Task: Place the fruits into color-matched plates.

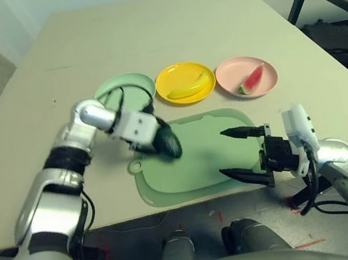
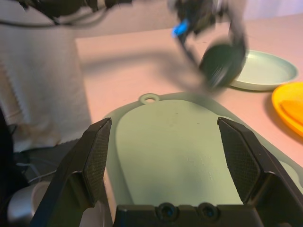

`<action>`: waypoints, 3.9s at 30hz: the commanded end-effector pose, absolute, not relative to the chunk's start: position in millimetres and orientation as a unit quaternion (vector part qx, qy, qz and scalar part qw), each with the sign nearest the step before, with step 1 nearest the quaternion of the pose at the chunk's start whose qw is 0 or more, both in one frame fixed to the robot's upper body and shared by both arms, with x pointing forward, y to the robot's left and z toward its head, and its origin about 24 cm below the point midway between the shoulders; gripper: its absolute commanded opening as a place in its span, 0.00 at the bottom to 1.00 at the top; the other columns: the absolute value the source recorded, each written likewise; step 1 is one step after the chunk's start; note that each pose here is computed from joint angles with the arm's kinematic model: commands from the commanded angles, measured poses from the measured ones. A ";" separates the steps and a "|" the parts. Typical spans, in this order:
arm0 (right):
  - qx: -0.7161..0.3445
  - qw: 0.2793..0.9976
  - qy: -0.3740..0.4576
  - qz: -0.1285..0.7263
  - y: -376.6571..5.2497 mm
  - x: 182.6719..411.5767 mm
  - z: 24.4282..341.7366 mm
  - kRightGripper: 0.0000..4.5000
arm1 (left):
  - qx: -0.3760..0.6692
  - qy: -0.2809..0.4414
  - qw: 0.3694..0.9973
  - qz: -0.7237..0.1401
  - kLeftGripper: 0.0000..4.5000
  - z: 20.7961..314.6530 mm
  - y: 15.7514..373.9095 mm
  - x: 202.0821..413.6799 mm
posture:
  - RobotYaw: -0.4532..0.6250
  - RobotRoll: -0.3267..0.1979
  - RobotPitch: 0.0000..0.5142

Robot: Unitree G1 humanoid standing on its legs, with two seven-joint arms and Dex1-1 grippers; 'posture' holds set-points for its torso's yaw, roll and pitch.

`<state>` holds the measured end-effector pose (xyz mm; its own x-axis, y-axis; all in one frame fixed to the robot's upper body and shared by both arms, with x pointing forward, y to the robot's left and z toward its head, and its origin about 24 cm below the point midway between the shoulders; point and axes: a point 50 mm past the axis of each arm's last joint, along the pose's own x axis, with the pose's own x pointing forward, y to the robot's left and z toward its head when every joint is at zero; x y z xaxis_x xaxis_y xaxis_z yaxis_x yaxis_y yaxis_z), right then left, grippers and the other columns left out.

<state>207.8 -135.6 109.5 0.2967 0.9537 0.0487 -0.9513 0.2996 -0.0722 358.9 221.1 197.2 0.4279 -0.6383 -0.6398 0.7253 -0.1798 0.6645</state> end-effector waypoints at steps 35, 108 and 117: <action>-0.017 0.884 -0.066 0.462 -141.8 216.8 103.1 1.00 | 0.516 0.212 0.784 -0.273 1.00 147.7 256.0 390.4 | 0.35 0.62 0.13; 0.173 0.975 -0.121 0.068 -215.0 216.5 97.0 1.00 | 0.003 -0.014 0.998 -0.062 1.00 90.1 288.5 241.7 | 0.49 0.62 0.18; 0.022 0.994 -0.058 0.091 -211.9 214.3 80.9 1.00 | 0.010 -0.012 0.998 -0.067 1.00 96.1 291.9 238.7 | 0.50 0.62 0.19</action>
